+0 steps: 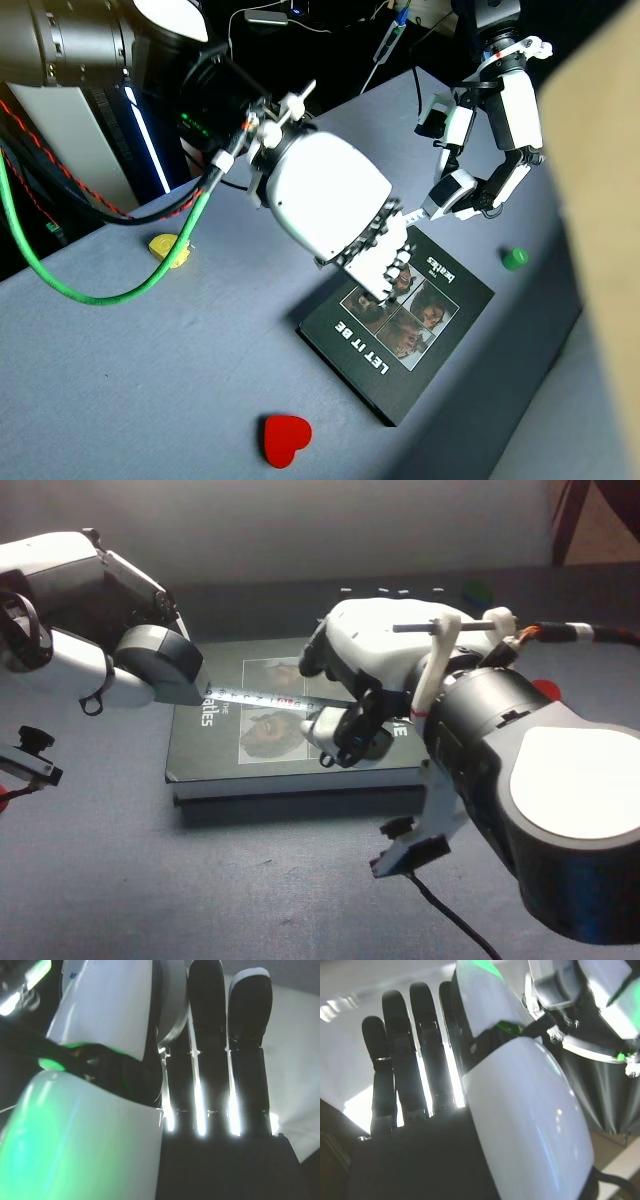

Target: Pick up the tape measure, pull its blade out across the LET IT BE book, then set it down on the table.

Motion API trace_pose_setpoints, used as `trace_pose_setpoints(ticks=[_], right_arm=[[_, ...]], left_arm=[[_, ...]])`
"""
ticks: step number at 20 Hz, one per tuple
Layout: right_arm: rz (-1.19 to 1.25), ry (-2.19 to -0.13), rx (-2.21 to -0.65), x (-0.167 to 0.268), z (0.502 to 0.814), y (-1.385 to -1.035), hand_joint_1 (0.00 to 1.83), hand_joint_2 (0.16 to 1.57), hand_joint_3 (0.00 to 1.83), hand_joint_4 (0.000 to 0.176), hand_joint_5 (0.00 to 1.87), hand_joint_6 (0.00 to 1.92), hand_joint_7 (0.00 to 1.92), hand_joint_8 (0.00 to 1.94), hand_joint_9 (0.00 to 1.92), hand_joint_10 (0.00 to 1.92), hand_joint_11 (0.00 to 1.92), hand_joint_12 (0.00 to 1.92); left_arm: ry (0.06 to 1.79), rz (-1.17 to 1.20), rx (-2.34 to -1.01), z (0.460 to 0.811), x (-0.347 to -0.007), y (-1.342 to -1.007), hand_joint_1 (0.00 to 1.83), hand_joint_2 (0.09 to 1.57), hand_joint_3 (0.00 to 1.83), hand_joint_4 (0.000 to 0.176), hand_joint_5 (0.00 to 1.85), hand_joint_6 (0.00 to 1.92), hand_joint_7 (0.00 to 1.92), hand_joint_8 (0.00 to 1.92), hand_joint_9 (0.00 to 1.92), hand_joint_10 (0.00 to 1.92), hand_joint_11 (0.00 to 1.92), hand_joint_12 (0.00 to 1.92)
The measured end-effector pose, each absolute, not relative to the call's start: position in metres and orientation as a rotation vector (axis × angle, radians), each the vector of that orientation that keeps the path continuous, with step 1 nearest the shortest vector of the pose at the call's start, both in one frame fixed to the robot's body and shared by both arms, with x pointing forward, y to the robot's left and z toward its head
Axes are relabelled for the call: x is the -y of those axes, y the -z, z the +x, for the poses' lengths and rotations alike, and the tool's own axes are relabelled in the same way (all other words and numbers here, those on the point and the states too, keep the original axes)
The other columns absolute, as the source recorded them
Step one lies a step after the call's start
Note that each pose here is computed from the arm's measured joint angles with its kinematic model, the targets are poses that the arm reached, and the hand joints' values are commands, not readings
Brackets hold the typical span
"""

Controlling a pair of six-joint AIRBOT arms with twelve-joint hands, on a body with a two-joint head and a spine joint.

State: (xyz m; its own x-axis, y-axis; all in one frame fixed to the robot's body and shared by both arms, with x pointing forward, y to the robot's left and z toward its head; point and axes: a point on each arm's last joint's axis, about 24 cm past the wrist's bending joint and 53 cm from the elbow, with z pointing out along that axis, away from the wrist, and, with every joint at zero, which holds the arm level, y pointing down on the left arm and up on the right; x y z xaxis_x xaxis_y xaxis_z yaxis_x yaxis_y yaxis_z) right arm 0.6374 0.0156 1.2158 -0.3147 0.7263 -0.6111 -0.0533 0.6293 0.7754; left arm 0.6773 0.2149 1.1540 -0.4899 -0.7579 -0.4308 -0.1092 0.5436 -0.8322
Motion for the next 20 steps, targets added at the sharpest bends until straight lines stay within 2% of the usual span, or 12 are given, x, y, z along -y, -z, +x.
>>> trace_pose_setpoints(ticks=[3, 9, 11, 14, 16, 20], right_arm=[[0.548, -0.862, -1.727, -0.018, 0.640, -1.213, 1.02, 1.16, 0.00, 0.000, 0.78, 0.05, 0.77, 0.02, 0.69, 0.06, 0.18, 1.19], [0.519, -0.880, -1.689, -0.020, 0.641, -1.223, 1.02, 1.17, 0.00, 0.000, 0.72, 0.02, 0.75, 0.01, 0.68, 0.05, 0.20, 1.20], [0.515, -0.882, -1.685, -0.021, 0.641, -1.224, 1.03, 1.17, 0.00, 0.000, 0.80, 0.05, 0.75, 0.01, 0.68, 0.04, 0.20, 1.20], [0.518, -0.883, -1.690, -0.021, 0.641, -1.223, 1.02, 1.17, 0.00, 0.000, 0.75, 0.03, 0.75, 0.01, 0.68, 0.04, 0.22, 1.20], [0.517, -0.884, -1.692, -0.021, 0.641, -1.223, 1.01, 1.16, 0.00, 0.000, 0.62, 0.00, 0.75, 0.00, 0.68, 0.04, 0.22, 1.21], [0.521, -0.882, -1.695, -0.020, 0.642, -1.221, 1.01, 1.17, 0.00, 0.000, 0.69, 0.03, 0.79, 0.02, 0.71, 0.05, 0.24, 1.22]], left_arm=[[0.967, -0.705, -1.935, 0.678, -0.216, -1.154, 1.49, 1.06, 0.00, 0.000, 0.94, 0.91, 1.18, 0.44, 1.04, 0.91, 0.93, 1.39], [0.954, -0.699, -1.926, 0.681, -0.219, -1.155, 1.49, 1.06, 0.00, 0.000, 0.96, 0.90, 1.17, 0.45, 1.04, 0.91, 0.93, 1.39], [0.946, -0.697, -1.916, 0.682, -0.221, -1.156, 1.50, 1.06, 0.00, 0.000, 0.96, 0.90, 1.17, 0.45, 1.05, 0.91, 0.92, 1.40], [0.949, -0.696, -1.915, 0.682, -0.219, -1.156, 1.50, 1.06, 0.00, 0.000, 0.95, 0.91, 1.18, 0.45, 1.05, 0.90, 0.92, 1.40], [0.950, -0.699, -1.913, 0.683, -0.219, -1.156, 1.50, 1.06, 0.00, 0.000, 0.94, 0.90, 1.19, 0.43, 1.06, 0.89, 0.93, 1.40], [0.947, -0.718, -1.897, 0.684, -0.223, -1.157, 1.50, 1.06, 0.00, 0.000, 0.95, 0.89, 1.19, 0.42, 1.06, 0.89, 0.93, 1.40]])
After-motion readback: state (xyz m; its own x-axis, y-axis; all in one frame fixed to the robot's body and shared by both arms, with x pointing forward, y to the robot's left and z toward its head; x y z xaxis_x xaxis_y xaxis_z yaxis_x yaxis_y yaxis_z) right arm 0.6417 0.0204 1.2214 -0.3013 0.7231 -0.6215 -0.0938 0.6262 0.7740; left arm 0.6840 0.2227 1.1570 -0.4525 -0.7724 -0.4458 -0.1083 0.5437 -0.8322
